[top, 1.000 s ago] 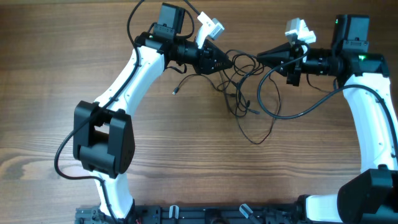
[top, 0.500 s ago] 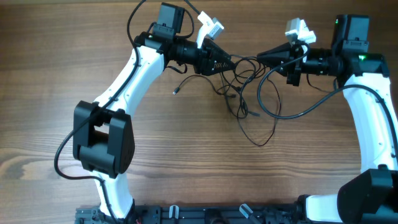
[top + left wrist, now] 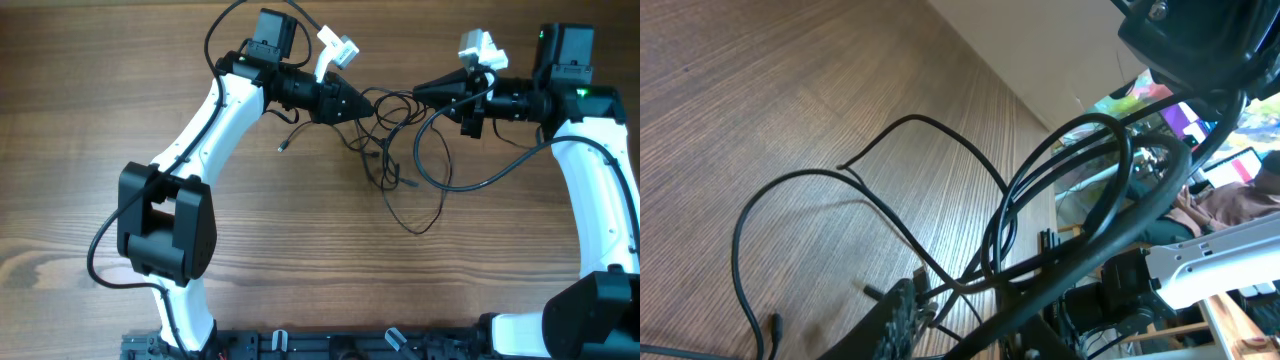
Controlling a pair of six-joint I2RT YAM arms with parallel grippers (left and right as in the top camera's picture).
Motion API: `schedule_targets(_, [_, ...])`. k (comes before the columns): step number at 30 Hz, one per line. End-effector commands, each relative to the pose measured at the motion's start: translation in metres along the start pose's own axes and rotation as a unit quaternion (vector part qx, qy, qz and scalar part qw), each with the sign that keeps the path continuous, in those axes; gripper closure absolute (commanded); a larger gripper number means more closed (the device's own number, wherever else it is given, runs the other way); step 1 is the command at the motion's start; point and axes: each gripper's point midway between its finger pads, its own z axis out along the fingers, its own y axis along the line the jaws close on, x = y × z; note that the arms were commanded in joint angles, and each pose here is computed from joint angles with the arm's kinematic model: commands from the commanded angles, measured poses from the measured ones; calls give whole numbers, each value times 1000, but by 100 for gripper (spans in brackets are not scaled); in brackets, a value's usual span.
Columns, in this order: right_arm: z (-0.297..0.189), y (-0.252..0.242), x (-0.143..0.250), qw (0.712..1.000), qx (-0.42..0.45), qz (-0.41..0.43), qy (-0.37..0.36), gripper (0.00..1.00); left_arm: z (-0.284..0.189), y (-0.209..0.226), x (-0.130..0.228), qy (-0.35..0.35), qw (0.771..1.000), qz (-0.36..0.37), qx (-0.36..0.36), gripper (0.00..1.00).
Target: Untangle cables
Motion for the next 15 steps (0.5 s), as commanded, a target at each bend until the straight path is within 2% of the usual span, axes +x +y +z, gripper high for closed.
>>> schedule_targets(1, [-2, 7, -12, 1000, -8, -22, -14, 96, -6, 1, -2, -5, 1000, 2, -2, 71])
schedule_targets(6, [-2, 7, -12, 1000, -8, -22, -14, 96, -7, 1, -2, -6, 1000, 0, -2, 62])
schedule_targets(15, [-2, 7, -12, 1000, -8, -22, -14, 96, -7, -8, -9, -18, 999, 23, 24, 57])
